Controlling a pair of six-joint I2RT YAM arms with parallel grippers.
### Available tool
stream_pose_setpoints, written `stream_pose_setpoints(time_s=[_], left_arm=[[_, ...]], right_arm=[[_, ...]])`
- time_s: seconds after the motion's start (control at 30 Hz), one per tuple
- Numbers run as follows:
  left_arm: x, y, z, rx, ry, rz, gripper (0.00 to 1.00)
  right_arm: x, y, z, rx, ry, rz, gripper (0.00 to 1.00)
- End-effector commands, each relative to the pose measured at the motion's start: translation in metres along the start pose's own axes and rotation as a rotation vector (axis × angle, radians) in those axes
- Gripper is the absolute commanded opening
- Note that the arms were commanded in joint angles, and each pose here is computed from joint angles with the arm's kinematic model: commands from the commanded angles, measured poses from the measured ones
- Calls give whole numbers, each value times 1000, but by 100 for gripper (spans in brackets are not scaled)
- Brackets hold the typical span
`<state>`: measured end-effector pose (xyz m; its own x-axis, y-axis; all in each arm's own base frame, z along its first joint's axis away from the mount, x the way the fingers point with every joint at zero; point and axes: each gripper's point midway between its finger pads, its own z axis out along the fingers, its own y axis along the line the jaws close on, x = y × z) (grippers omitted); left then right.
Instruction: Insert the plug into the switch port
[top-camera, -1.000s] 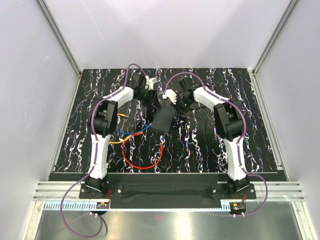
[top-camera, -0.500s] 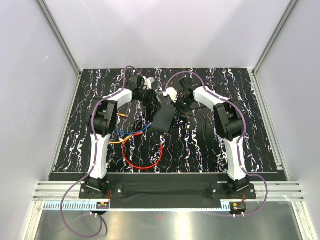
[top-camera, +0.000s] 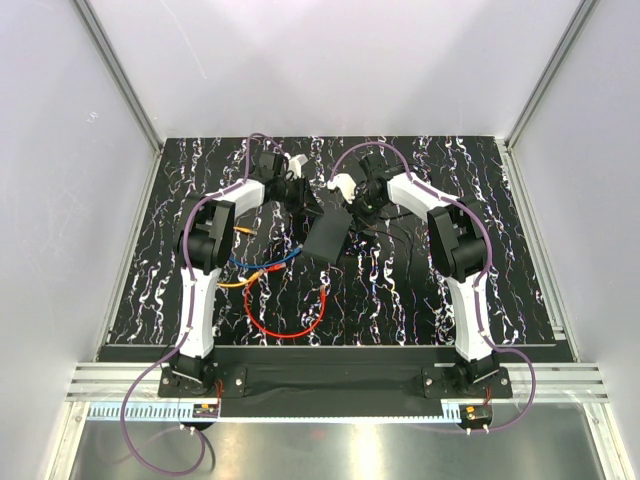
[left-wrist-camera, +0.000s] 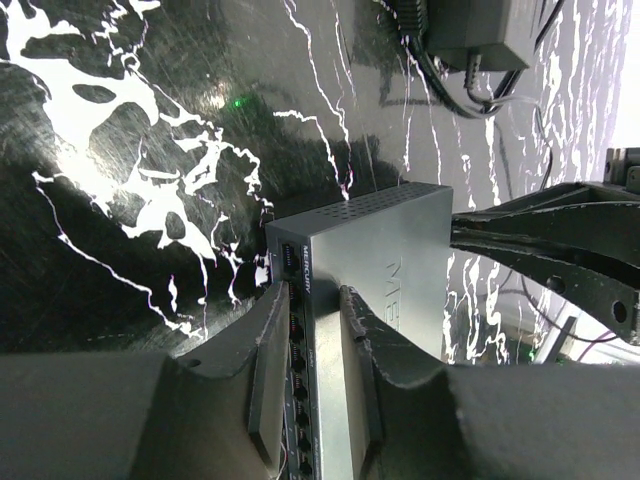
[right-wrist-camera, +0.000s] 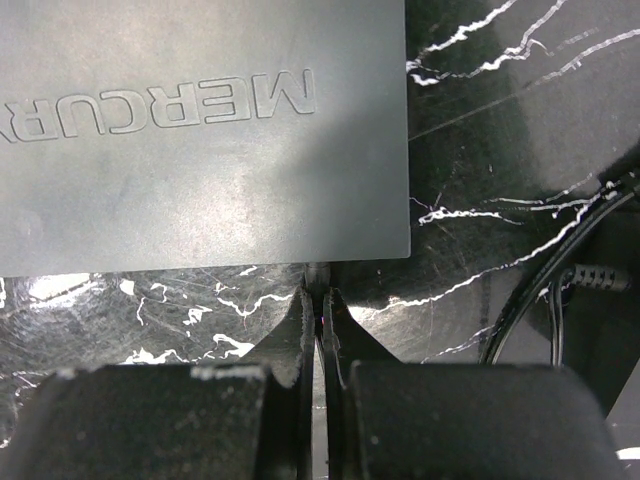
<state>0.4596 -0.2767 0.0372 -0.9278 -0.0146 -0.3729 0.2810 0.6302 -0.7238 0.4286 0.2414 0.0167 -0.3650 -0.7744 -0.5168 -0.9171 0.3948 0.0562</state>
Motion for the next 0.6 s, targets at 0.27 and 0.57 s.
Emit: stream_pose_setpoints(time_s=[0.27,0.57], left_arm=[[88,-70,43,249,256,-114,27],[99,-75,46,261,269,-161,25]], right_arm=[[-133,11,9,4,-481,-172,0],[-149,19,6,14,-524,-156,0]])
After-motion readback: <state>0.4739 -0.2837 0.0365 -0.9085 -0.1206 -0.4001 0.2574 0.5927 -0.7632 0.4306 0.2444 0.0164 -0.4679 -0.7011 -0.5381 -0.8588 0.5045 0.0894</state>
